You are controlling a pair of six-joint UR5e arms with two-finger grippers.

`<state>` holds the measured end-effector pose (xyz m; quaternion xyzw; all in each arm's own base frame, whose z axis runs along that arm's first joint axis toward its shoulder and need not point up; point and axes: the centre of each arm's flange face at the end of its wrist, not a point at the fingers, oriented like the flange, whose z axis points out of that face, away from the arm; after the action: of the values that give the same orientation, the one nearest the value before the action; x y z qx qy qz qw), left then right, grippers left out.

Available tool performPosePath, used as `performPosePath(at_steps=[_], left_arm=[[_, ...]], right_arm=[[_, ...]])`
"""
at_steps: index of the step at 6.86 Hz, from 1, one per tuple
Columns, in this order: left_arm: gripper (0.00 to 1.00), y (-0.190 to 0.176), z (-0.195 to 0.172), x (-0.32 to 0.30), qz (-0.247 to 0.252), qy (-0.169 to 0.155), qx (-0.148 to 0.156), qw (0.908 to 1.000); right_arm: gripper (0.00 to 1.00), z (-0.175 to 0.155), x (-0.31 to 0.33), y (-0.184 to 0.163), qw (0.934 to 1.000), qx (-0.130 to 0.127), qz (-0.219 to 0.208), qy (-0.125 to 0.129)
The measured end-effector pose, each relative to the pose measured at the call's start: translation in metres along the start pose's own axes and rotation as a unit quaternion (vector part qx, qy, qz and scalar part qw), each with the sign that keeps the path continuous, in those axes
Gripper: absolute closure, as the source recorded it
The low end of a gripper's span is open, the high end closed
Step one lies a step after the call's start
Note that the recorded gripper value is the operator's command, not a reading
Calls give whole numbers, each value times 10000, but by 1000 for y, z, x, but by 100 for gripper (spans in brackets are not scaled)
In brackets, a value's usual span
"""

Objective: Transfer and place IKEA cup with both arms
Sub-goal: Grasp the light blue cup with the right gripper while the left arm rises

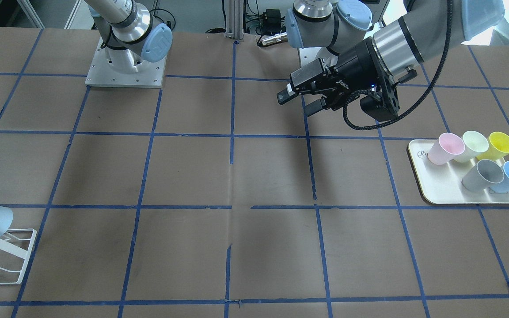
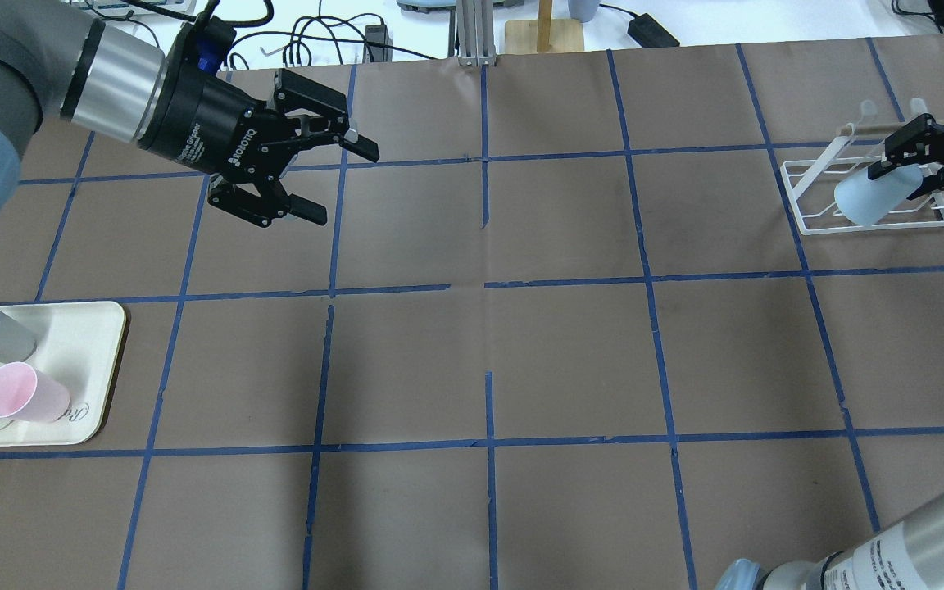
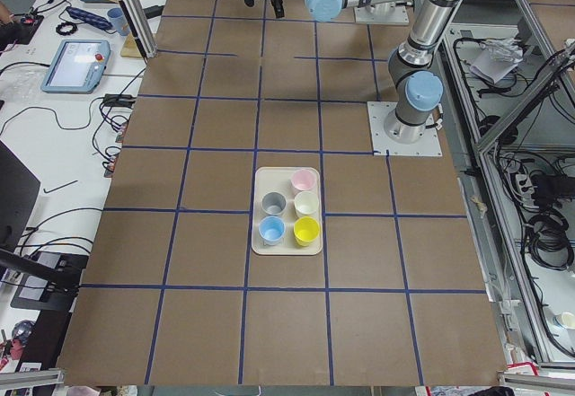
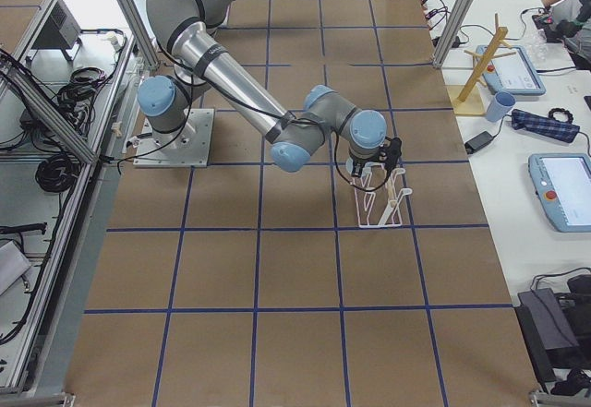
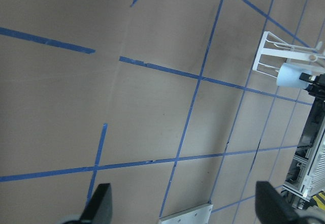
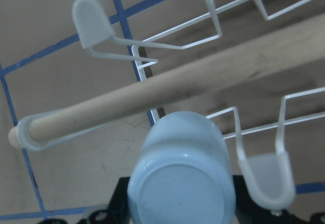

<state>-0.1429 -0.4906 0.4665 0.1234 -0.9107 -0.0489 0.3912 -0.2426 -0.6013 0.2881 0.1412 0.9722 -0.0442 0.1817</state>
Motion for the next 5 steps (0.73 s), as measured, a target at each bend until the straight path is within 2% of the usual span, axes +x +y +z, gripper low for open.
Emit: performPosePath(at_steps=[5], left_arm=[[0,0,1,7,-43,540,-82,9985]], right_arm=[[43,-31,-21,9,9999,111,-56,95]])
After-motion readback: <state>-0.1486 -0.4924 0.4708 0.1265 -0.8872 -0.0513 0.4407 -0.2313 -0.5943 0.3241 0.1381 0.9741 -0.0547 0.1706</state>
